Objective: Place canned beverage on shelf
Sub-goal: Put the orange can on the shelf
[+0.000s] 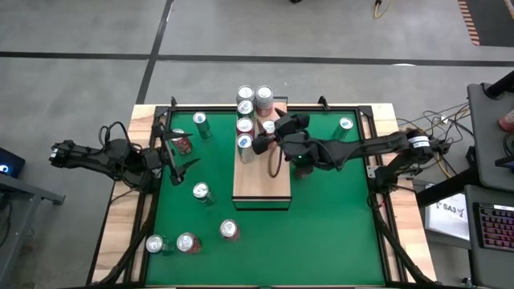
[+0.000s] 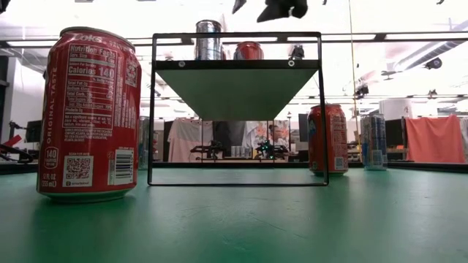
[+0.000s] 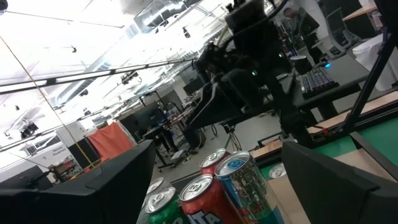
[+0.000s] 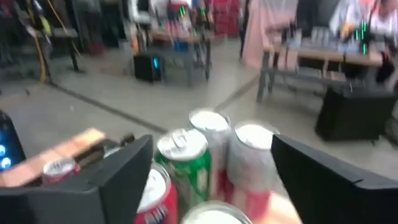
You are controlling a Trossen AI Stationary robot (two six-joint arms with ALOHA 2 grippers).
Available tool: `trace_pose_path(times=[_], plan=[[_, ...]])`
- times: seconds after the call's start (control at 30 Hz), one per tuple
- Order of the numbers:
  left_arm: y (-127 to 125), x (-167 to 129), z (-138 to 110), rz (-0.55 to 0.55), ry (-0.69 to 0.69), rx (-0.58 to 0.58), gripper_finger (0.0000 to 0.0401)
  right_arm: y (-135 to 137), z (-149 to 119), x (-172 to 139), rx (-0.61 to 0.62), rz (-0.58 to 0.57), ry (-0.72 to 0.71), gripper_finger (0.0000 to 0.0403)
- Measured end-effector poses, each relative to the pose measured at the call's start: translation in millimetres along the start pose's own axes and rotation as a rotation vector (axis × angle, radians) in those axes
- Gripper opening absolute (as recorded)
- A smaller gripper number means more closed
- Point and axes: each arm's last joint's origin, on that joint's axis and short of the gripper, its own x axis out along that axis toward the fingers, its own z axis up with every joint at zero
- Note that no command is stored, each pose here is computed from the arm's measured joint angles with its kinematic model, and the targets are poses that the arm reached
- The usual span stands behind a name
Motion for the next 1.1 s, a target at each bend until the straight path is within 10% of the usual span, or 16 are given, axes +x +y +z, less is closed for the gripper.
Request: trace_pose_path(times=[0.4, 1.1], plan=[[-0.1, 0.1, -0.1, -0.001, 0.000, 0.000, 0.0333, -46.7, -11.0, -24.6, 0.118, -0.222, 0.350, 0.0026], [-0.5, 0.7, -0.1, -0.002, 0.001, 0.003, 0.0333, -26.0, -49.6, -5.9, 0.169, -0.175, 0.356, 0.0009]])
